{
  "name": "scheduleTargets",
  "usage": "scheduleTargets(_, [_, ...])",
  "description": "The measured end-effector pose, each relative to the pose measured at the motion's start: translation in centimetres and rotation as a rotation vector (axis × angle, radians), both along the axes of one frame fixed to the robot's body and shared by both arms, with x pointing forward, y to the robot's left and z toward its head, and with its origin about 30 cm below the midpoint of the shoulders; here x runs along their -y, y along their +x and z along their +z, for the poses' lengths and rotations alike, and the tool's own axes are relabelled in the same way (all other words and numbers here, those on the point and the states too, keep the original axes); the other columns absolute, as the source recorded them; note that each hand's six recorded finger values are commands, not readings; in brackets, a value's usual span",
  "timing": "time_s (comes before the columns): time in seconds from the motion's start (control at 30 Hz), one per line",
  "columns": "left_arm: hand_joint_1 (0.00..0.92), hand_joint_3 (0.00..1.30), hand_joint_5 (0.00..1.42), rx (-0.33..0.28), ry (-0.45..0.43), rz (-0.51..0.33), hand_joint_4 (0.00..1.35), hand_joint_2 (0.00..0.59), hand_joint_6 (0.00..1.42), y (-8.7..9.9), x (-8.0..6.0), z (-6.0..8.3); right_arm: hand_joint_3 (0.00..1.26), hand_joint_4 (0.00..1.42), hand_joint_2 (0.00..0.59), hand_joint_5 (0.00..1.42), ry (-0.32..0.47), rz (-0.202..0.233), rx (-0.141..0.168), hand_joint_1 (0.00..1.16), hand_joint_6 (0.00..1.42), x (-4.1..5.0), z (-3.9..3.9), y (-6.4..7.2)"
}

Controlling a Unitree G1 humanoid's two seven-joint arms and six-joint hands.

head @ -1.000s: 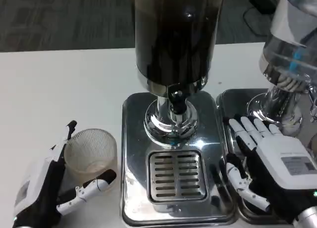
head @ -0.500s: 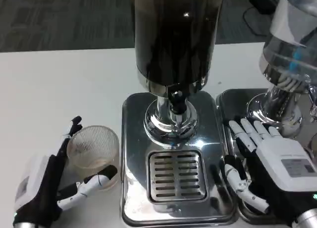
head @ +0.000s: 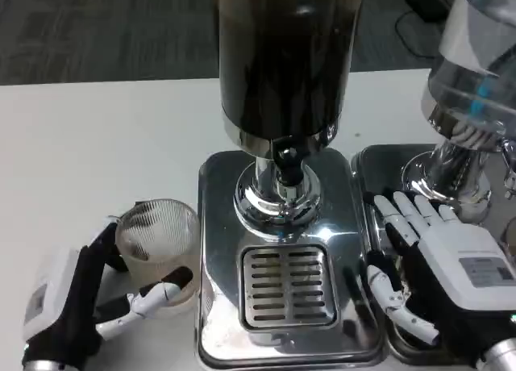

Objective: Grasp the cup under the faucet to collect the drink, then remove the cup.

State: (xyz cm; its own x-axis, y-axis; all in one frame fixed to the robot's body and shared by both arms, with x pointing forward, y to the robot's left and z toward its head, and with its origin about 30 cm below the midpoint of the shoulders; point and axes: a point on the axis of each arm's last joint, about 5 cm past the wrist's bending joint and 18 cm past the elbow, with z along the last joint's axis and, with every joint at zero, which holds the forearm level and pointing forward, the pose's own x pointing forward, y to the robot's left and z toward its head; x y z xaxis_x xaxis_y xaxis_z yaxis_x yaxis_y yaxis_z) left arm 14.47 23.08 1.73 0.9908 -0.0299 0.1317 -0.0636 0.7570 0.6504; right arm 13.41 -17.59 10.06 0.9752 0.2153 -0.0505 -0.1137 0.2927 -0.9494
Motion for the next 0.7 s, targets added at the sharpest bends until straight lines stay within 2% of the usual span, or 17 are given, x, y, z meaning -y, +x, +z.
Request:
scheduleTargets(0.47, [0.514, 0.38, 0.68, 0.05, 0.039, 0.018, 0.43, 0.125, 0.74, -0.2, 0.34, -0.27, 0.05, 0.0, 0.514, 0.0, 0.006, -0.009, -0.007, 0.0, 0.02, 0.18, -0.16, 0.31])
scheduleTargets(0.7, [0.532, 0.39, 0.71, 0.083, 0.065, 0.026, 0.44, 0.152, 0.76, -0.34, 0.53, -0.43, 0.05, 0.0, 0.514, 0.0, 0.008, -0.009, -0.004, 0.0, 0.02, 0.19, -0.13, 0.48])
